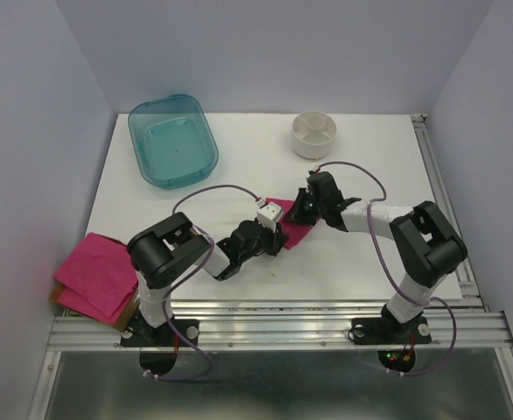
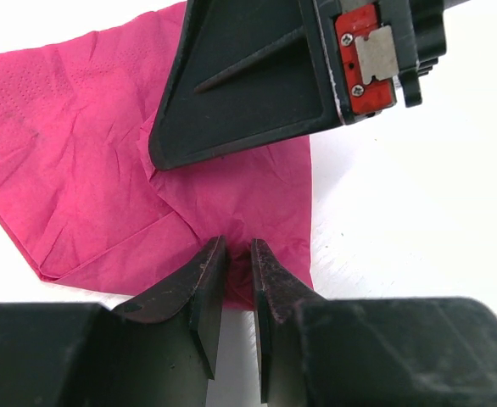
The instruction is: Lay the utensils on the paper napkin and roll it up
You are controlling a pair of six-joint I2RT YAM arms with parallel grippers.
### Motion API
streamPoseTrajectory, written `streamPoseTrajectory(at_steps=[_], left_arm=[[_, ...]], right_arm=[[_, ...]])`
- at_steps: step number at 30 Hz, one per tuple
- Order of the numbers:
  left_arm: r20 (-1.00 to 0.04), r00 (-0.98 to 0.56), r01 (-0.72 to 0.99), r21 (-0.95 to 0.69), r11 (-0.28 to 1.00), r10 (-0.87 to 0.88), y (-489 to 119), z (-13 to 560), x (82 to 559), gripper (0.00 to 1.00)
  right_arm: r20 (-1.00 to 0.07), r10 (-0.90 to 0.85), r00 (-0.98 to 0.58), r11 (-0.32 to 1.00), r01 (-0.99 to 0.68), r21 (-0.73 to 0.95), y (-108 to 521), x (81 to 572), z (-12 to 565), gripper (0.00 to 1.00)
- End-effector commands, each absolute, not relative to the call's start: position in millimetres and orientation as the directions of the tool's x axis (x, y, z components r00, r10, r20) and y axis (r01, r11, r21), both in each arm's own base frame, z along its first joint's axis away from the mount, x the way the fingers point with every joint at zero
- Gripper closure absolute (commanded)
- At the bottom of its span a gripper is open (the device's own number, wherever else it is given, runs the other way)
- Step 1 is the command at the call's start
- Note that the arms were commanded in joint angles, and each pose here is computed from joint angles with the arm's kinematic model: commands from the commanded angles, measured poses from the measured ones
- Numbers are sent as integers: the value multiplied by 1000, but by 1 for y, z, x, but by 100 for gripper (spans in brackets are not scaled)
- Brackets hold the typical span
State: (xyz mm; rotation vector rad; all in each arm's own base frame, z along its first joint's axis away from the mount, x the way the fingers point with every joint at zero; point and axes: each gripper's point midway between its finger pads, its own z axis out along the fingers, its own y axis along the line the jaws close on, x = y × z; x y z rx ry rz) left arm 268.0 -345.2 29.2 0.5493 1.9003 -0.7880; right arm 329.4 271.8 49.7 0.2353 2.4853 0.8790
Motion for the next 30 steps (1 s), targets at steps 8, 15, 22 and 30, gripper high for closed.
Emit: streamPoseTrajectory(at_steps=[8,15,22,30], left_arm=[[-902,-431,667,-305,680,19,-346,32,267,71],[-900,-436,666,-310,678,17,-346,31,267,71],[-901,-433,664,-309,681,14,-345,32,267,71],[-902,-432,664,-305,683,16,-345,33,268,71]], right_arm=[[-534,341,-773,764,-104,637,272,349,102,99],[-534,325,-781,775,-103,623,267,341,95,99],[-514,312,-799,785,-88,614,265,336,79,99],[-483,308,-820,777,-76,625,269,334,62,99]])
